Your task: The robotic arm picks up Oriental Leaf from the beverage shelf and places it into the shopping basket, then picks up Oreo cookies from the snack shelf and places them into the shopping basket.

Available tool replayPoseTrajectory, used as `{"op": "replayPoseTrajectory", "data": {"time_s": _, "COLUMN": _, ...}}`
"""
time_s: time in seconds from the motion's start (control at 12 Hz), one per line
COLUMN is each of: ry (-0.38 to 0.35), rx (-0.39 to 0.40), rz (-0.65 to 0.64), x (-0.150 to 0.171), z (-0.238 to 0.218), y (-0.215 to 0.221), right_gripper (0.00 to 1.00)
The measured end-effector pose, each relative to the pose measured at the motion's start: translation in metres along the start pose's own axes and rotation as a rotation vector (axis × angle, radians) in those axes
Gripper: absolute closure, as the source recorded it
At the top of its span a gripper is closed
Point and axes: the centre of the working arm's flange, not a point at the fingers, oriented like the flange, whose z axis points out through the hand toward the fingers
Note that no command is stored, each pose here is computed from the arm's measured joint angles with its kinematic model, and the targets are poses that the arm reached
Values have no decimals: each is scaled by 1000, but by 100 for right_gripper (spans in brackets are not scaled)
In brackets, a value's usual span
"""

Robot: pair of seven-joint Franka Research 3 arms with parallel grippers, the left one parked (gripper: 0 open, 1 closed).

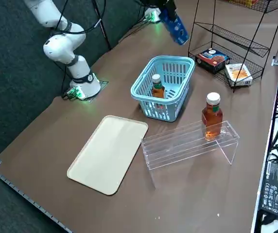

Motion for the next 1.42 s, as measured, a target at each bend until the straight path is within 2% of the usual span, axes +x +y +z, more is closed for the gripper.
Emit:
{"op": "replayPoseTrajectory", "data": {"time_s": 0.17, "ry": -93, "rx": -36, "rz": 68, "x": -7, "z": -4, "y": 0, "right_gripper": 40}}
{"op": "replayPoseTrajectory", "data": {"time_s": 0.42, "ry": -192, "rx": -103, "rz": 200, "x": -9, "z": -9, "y": -2, "right_gripper": 40}}
{"op": "replayPoseTrajectory", "data": {"time_s": 0.75, "ry": -256, "rx": -168, "rz": 403, "x": -10, "z": -7, "y": -4, "right_gripper": 40}}
{"op": "replayPoseTrajectory", "data": {"time_s": 0.83, "ry": -279, "rx": -205, "rz": 515, "x": -6, "z": -1, "y": -9, "right_gripper": 40}}
{"op": "replayPoseTrajectory", "data": {"time_s": 1.0, "ry": -297, "rx": -230, "rz": 628, "x": 0, "z": 9, "y": -14, "right_gripper": 40}}
{"op": "replayPoseTrajectory", "data": {"time_s": 1.42, "ry": -357, "rx": -227, "rz": 889, "x": -9, "z": 55, "y": 3, "right_gripper": 40}}
